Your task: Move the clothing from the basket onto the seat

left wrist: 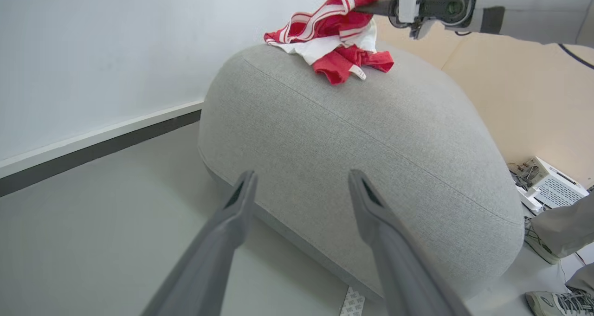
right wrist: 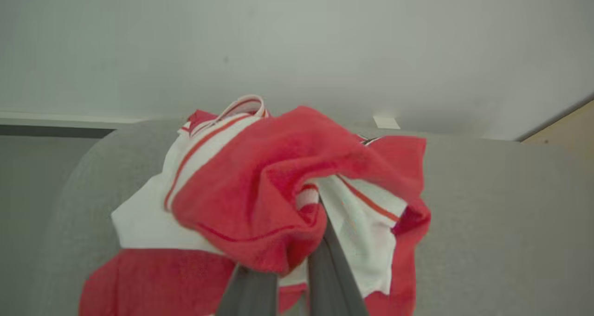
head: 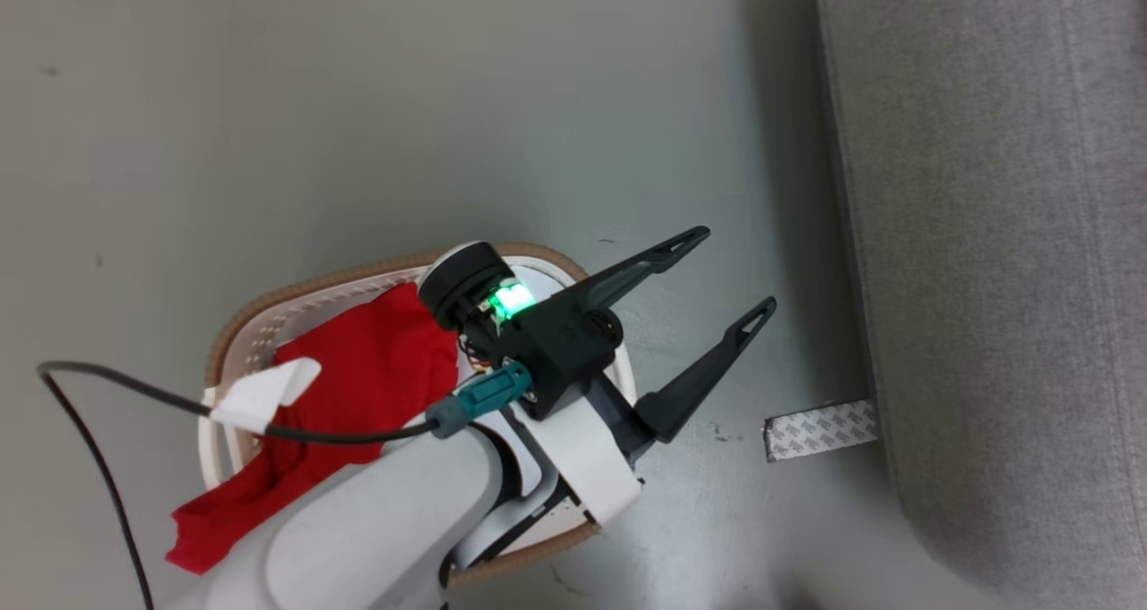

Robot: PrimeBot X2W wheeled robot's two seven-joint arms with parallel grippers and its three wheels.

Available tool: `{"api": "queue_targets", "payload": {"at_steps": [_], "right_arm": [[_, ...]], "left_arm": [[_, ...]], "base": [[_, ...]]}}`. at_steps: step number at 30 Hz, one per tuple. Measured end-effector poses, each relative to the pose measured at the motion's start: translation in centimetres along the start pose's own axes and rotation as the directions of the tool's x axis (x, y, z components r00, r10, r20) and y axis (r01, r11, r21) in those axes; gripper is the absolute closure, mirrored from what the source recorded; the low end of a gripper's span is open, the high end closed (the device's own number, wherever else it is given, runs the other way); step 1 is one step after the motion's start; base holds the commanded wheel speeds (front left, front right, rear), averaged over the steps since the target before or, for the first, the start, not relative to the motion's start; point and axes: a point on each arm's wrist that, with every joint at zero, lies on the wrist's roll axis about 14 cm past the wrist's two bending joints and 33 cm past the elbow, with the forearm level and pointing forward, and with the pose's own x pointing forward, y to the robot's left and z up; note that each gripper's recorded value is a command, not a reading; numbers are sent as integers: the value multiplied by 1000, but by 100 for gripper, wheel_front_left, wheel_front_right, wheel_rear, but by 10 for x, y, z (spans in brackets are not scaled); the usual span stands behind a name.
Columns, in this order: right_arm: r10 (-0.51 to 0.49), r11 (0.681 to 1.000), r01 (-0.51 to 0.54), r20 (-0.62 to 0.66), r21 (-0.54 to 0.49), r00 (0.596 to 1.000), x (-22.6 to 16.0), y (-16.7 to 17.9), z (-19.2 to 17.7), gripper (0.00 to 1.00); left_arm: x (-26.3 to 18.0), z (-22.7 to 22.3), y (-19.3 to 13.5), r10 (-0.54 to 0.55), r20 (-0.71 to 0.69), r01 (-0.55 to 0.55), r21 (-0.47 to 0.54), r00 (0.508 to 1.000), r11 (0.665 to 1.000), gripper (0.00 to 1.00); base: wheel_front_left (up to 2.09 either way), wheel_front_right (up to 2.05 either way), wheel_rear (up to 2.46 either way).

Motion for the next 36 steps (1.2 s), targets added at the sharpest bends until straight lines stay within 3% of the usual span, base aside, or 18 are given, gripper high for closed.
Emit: {"api": "queue_targets", "payload": {"at_steps": [5,6,8,11,15,18,23,27,32,36], "right_arm": [[8,1000,-4,-253,15,967,-14,3,-63,100],[11,1000,-5,-283,20,959,-19,3,-69,80],[14,999,-5,-298,31,954,-25,2,-72,0],[15,1000,-10,-305,18,952,-34,-2,-64,0],[59,996,-80,-460,-26,886,-64,6,-82,0],[82,994,-105,-447,-28,891,-80,2,-57,0],[118,987,-142,-253,-78,960,-106,-5,17,0],[181,979,-186,-77,-78,981,-136,2,70,0],[277,960,-270,128,-70,952,-182,21,116,0],[329,943,-330,305,-48,894,-215,36,142,0]], "left_arm": [[-1,6,1,14,7,-14,4,1000,1000,0],[-1,8,1,15,8,-15,8,1000,1000,0],[-1,13,-1,16,12,-16,15,1000,1000,0],[-2,21,-6,15,20,-15,35,1000,999,0],[-6,33,-18,15,33,-17,59,999,998,0],[-12,47,-24,37,55,-40,68,998,997,0],[-24,75,-35,77,106,-88,97,991,991,0],[-41,99,-41,139,155,-158,120,978,980,0],[-78,133,-34,270,230,-308,149,935,940,0],[-125,156,-16,412,294,-470,163,863,867,0]], "base": [[0,0,0],[0,0,0],[0,0,0],[0,0,0],[0,0,0],[0,0,0],[0,0,0],[0,0,0],[0,0,0],[0,0,0]]}}
